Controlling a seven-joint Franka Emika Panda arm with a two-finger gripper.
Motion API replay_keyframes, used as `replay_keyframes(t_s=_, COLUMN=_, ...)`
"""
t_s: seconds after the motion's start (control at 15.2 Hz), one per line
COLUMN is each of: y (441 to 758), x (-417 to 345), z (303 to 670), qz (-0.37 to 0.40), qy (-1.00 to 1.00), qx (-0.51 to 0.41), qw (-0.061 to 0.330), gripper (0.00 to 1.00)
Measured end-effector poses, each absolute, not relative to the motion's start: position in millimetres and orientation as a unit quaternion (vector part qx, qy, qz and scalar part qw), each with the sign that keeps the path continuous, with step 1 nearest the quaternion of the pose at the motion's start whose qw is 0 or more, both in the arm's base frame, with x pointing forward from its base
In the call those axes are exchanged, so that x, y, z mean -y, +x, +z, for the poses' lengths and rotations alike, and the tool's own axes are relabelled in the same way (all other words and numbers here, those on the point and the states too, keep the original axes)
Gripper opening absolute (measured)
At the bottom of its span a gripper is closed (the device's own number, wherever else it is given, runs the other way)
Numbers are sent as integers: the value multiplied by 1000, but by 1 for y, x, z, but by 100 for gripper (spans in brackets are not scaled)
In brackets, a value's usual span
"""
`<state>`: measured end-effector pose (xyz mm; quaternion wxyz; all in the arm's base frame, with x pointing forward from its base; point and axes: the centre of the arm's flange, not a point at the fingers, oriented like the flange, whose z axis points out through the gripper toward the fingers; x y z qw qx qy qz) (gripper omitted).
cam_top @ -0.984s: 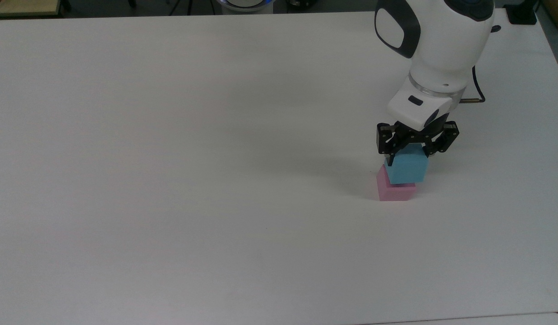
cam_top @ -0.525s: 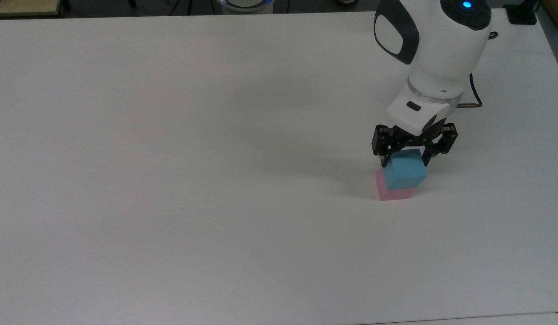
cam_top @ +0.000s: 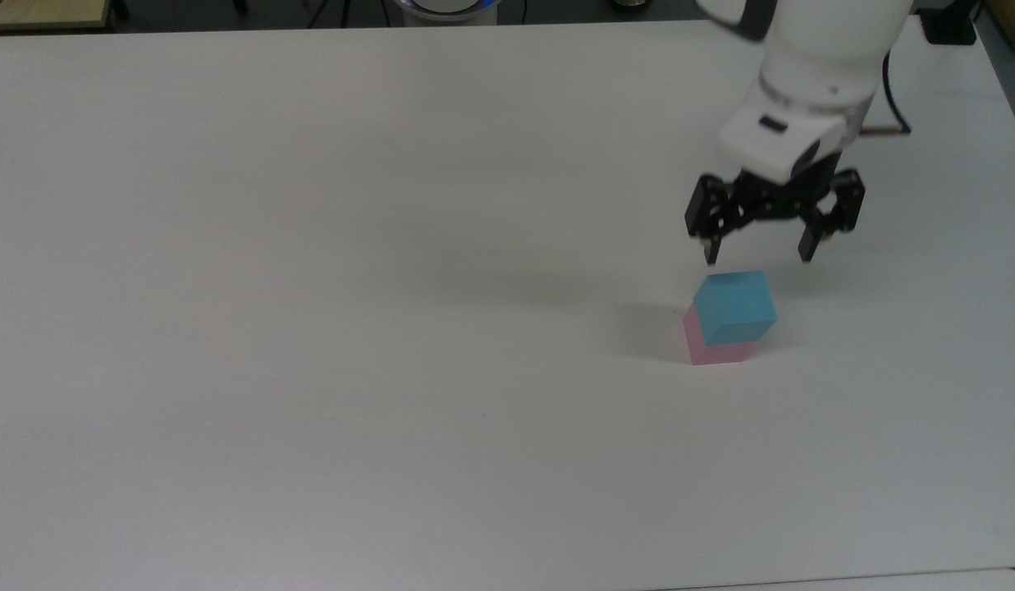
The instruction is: Put blue cube on pink cube
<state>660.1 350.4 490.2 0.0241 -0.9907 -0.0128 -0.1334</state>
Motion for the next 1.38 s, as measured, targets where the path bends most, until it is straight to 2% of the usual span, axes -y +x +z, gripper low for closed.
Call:
replay_keyframes(t_s=0.13, y=644, x=-327, z=544, qz=-133, qy=-991, qx=11, qw=20, gripper=100)
replay_keyframes(t_s=0.26, y=630, x=-281, z=579, qz=-106, qy=-994, qx=23, qw=-2, gripper=100)
replay_keyframes(t_s=0.46, y=611, x=-165, z=623, qz=-46, qy=-999, qx=16, qw=-24, gripper=100)
replay_keyframes(t_s=0.66, y=588, x=-59, z=654, qz=-22, qy=-999, qx=-3, qw=-25, gripper=100)
replay_keyframes(t_s=0.79, y=570, x=-12, z=662, qz=-18, qy=-999, qx=-16, qw=-21, gripper=100)
replay_keyframes(t_s=0.92, y=557, x=3, z=658, qz=-9, qy=-999, qx=-26, qw=-18, gripper=100)
replay_keyframes(t_s=1.38, y=563, x=19, z=637, qz=4, qy=-999, qx=-40, qw=-19, gripper=100)
